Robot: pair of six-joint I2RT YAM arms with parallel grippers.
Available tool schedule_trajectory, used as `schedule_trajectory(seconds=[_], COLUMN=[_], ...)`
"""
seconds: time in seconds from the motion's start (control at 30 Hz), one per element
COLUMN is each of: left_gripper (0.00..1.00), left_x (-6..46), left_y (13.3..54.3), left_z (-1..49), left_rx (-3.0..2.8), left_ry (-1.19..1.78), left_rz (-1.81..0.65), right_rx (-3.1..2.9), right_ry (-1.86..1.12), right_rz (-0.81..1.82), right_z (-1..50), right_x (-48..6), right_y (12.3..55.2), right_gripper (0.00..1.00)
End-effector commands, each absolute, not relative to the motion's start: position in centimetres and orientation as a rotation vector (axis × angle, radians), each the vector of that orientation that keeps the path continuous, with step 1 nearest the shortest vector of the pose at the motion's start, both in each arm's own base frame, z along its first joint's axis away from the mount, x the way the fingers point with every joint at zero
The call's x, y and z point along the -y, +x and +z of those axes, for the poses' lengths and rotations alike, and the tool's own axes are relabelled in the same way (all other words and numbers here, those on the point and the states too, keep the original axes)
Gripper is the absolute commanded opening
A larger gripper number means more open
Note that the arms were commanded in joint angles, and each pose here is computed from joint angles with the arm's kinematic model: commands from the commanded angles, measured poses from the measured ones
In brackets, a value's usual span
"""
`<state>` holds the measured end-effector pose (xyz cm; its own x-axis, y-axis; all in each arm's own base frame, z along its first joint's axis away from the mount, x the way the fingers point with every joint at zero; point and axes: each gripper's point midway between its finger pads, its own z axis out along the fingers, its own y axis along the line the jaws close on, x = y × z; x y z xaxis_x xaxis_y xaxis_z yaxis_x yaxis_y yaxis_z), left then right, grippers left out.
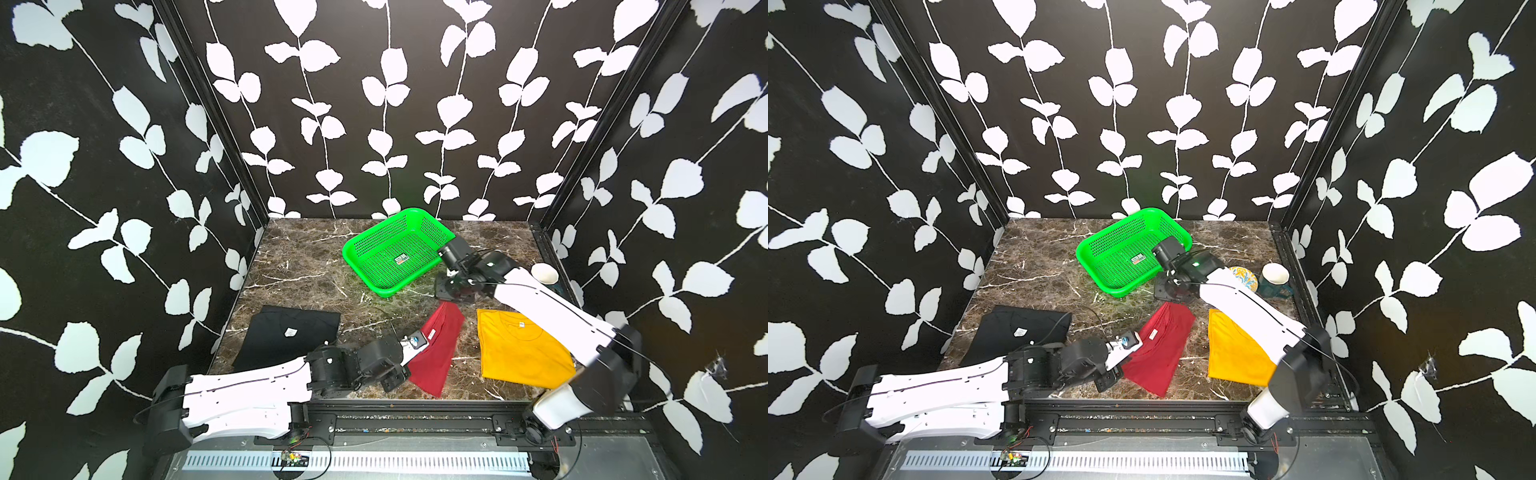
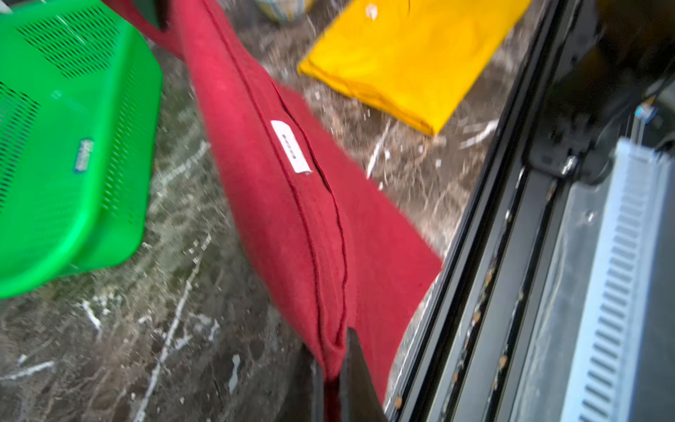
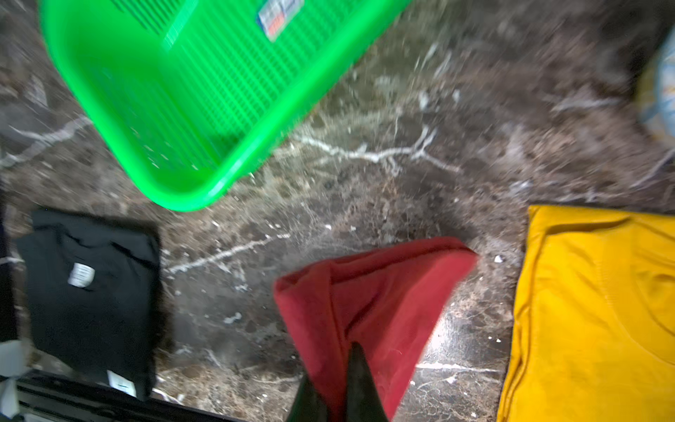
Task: Put the folded t-shirts into the basket
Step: Pick up the T-shirt from the center of the board, then move the bin to the center of the board.
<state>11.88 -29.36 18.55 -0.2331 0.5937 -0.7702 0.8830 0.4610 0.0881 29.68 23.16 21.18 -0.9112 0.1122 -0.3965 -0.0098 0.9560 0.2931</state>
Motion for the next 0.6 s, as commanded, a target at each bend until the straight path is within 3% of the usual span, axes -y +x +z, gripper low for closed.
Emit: schedule_trajectory(seconds=[0.0, 0.17, 0.57], left_gripper=[0.0, 0.0, 0.0], left_x=[29.3, 28.7, 27.7], left_y=[12.5, 15.2, 23.6], left_z=[23.4, 26.2, 30.3], left_rx=[-1.913, -1.879, -1.836], left_ry=[1.124, 1.122, 1.041], left_rz=[-0.637, -0.532, -0.271], right_rx=[-2.513, -2.379, -2.321], right_ry=[0.191, 0.36, 0.619], right_rz=[0.335, 0.393, 0.565], right_z=[25.2, 28.1, 27.4], right_x=[-20.8, -19.3, -19.6], right_y=[31.8, 33.5, 40.5], right_gripper=[0.02, 0.02, 0.03])
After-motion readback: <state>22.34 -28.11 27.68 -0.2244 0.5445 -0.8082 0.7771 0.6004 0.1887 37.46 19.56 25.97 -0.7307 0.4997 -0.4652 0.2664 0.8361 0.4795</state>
